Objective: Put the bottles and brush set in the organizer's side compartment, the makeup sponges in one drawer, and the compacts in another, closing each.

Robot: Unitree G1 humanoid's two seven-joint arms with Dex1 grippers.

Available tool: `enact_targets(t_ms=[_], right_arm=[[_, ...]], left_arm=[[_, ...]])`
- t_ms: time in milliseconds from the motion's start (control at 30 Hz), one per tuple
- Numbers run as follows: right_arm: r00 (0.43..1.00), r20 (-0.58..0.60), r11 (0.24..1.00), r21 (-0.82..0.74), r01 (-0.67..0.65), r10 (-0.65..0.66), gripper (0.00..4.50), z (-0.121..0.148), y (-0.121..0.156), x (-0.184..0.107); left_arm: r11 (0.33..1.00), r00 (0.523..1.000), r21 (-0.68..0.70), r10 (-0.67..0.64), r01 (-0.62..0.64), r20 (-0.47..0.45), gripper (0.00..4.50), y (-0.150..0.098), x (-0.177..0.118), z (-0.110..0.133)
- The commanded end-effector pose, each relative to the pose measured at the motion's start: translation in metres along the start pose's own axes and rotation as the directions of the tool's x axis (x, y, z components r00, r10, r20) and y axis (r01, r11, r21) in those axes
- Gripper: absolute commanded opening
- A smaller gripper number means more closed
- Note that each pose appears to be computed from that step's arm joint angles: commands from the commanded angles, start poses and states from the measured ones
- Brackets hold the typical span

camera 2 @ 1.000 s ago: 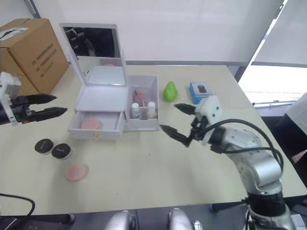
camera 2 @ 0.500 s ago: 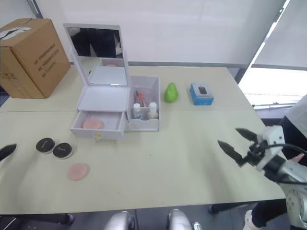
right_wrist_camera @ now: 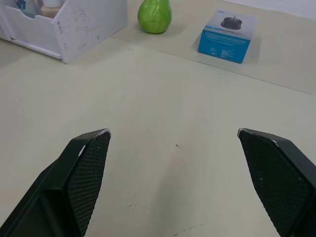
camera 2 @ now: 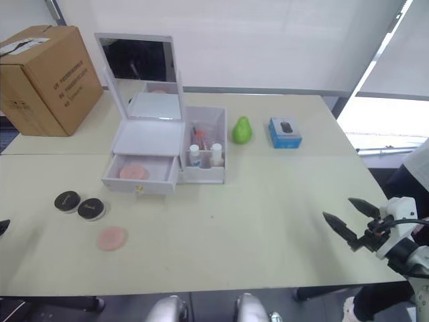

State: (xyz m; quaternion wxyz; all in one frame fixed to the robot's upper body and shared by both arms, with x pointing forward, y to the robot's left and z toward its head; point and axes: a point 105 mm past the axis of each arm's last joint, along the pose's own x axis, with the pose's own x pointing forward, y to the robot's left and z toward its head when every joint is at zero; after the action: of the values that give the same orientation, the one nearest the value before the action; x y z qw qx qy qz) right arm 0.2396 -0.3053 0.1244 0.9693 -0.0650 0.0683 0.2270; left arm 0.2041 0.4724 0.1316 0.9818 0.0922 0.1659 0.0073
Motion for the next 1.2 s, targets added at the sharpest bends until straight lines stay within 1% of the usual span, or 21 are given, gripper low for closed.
enact_targets(t_ms=[33, 133, 233, 300, 400, 500, 600, 700, 733, 800, 900, 1033, 1200], right_arm=[[0.999, 0.044, 0.999, -0.041, 0.005, -0.003, 4.50, 0.013, -0.001, 0.004], [0.998, 0.051, 0.998, -0.053, -0.020, 0.023, 4.50, 0.017, 0.004, 0.013], [0.991, 0.097, 0.995, -0.065, -0.081, 0.087, 4.50, 0.033, 0.020, 0.031], [0.977, 0.143, 0.986, -0.078, -0.150, 0.160, 4.50, 0.051, 0.038, 0.047], [0.949, 0.186, 0.966, -0.090, -0.243, 0.256, 4.50, 0.069, 0.063, 0.064], [0.900, 0.240, 0.931, -0.112, -0.347, 0.365, 4.50, 0.092, 0.088, 0.078], [0.839, 0.304, 0.892, -0.142, -0.429, 0.452, 4.50, 0.117, 0.110, 0.092], [0.785, 0.336, 0.854, -0.177, -0.490, 0.520, 4.50, 0.136, 0.129, 0.102], [0.766, 0.345, 0.839, -0.186, -0.511, 0.543, 4.50, 0.142, 0.135, 0.105], [0.737, 0.353, 0.816, -0.201, -0.541, 0.576, 4.50, 0.149, 0.143, 0.109], [0.690, 0.368, 0.780, -0.227, -0.583, 0.623, 4.50, 0.160, 0.157, 0.118], [0.651, 0.354, 0.737, -0.242, -0.631, 0.672, 4.50, 0.160, 0.169, 0.124], [0.602, 0.338, 0.687, -0.269, -0.675, 0.724, 4.50, 0.160, 0.184, 0.130]], left_arm=[[0.999, 0.998, 0.039, 0.012, -0.015, 0.069, 4.48, 0.001, 0.000, 0.020], [0.999, 0.994, 0.037, 0.013, -0.017, 0.108, 4.48, -0.007, 0.005, 0.025], [0.999, 0.988, 0.041, 0.014, -0.020, 0.154, 4.48, -0.023, 0.011, 0.031], [1.000, 0.978, 0.018, 0.020, -0.024, 0.208, 4.48, -0.039, 0.012, 0.039], [0.999, 0.965, -0.021, 0.030, -0.025, 0.261, 4.48, -0.063, 0.012, 0.049], [0.996, 0.951, -0.086, 0.016, 0.012, 0.310, 4.48, -0.100, 0.014, 0.054], [0.994, 0.949, -0.110, 0.017, 0.018, 0.315, 4.48, -0.131, 0.014, 0.047], [0.986, 0.940, -0.166, 0.063, -0.007, 0.337, 4.48, -0.146, 0.010, 0.045], [0.982, 0.937, -0.187, 0.062, 0.004, 0.344, 4.48, -0.153, 0.008, 0.045], [0.980, 0.939, -0.194, 0.037, 0.032, 0.342, 4.48, -0.168, 0.005, 0.043], [0.986, 0.947, -0.161, 0.018, 0.036, 0.320, 4.48, -0.184, -0.005, 0.035], [0.994, 0.957, -0.101, -0.005, 0.035, 0.290, 4.48, -0.195, -0.021, 0.023], [0.992, 0.965, -0.092, -0.057, 0.083, 0.254, 4.48, -0.210, -0.034, 0.011]])
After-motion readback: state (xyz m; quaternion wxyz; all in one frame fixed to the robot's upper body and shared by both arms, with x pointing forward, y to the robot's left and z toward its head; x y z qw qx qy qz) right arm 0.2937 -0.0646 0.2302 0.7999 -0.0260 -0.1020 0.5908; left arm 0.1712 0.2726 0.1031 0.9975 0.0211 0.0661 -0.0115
